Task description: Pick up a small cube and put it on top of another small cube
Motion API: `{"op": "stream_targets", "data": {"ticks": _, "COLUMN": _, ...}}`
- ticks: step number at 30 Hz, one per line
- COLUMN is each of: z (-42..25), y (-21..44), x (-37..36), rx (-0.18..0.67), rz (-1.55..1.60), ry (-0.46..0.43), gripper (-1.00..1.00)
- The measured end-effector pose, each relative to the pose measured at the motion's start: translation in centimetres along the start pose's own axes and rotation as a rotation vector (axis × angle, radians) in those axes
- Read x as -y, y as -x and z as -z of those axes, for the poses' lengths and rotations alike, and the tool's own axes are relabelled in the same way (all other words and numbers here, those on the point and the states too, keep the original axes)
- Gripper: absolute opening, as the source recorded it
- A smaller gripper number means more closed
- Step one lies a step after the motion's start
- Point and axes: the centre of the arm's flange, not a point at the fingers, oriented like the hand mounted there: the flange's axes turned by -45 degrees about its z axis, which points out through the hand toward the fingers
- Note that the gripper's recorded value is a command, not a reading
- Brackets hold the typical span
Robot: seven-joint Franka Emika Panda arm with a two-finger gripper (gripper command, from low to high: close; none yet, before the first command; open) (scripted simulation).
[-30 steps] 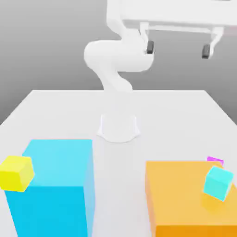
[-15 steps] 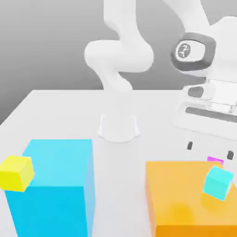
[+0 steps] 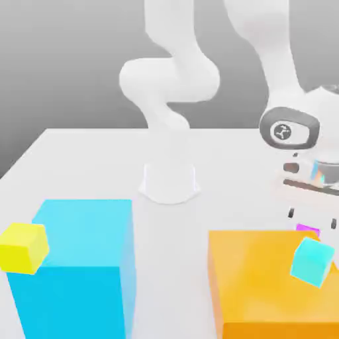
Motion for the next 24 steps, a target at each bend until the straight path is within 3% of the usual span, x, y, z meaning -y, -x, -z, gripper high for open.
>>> {"op": "stream_targets", "data": {"ticks": 5, "z": -3.5, "y": 0.1, "x": -0.2, "rx": 0.0, "rz": 0.001, "ry": 0.005, "gripper": 0.0}}
{"op": "stream_targets", "data": {"ticks": 6, "z": -4.2, "y": 0.1, "x": -0.4, "rx": -0.002, "rz": 0.002, "ry": 0.009, "gripper": -1.0}}
{"op": "stream_targets", "data": {"ticks": 13, "z": -4.4, "y": 0.1, "x": -0.4, "rx": -0.001, "rz": 0.003, "ry": 0.008, "gripper": -1.0}}
{"op": "stream_targets", "data": {"ticks": 24, "z": 2.3, "y": -0.2, "x": 0.1, "rx": -0.023, "rz": 0.029, "ry": 0.005, "gripper": -1.0}}
